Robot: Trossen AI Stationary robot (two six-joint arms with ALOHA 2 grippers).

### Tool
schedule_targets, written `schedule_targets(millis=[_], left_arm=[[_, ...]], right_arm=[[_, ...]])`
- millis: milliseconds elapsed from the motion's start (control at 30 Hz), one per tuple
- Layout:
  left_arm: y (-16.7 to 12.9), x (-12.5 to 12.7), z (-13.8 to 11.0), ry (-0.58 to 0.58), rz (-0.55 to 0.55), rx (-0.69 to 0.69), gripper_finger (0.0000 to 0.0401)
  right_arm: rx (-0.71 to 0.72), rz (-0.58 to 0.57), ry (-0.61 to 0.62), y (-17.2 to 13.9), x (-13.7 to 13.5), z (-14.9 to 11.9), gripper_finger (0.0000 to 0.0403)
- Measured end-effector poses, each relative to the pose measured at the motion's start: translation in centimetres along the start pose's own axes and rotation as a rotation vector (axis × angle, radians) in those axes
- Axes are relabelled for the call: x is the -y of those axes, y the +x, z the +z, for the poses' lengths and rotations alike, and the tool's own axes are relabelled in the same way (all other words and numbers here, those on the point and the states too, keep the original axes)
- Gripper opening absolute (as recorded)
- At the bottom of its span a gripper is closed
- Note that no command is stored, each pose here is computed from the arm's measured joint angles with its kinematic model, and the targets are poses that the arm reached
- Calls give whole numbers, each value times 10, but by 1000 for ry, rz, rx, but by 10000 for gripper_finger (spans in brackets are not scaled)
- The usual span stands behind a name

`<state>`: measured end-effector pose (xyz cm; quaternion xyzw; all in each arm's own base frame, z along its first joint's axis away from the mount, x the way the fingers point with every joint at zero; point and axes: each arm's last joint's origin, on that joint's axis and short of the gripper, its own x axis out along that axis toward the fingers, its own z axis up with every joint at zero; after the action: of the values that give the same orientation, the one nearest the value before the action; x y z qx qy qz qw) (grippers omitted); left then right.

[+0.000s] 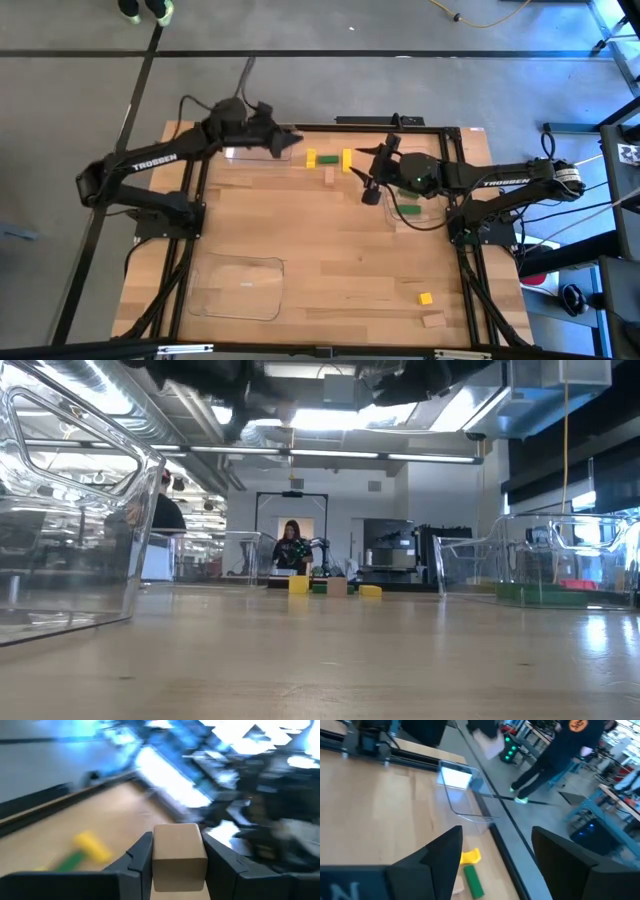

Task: Sort & place blocks by color
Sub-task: Put the middle left brown block into the top left transparent bin

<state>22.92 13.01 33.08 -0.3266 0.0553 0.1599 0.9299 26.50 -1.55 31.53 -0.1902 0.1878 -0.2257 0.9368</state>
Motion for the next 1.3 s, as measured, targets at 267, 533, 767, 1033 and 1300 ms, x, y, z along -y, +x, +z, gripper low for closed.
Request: schedule_targets(millis=[267,533,767,1033,1300], left_arm=[[4,-65,-15,-32,368,-224,119],[8,-85,-33,-4,663,-328,119],[13,-72,-52,-134,735,-385,119],[5,-64,-50,-86,926,-377,119],[9,-109,-38,-71,978,-357,119]], right_arm=[[-37,-66,107,6,13,-6,241],[-240,-131,551,20,48,-40,241],[-335,-28,637,26,84,-65,241],[-310,-82,759,28,113,-77,241],[-312,-107,799,28,117,-79,241]])
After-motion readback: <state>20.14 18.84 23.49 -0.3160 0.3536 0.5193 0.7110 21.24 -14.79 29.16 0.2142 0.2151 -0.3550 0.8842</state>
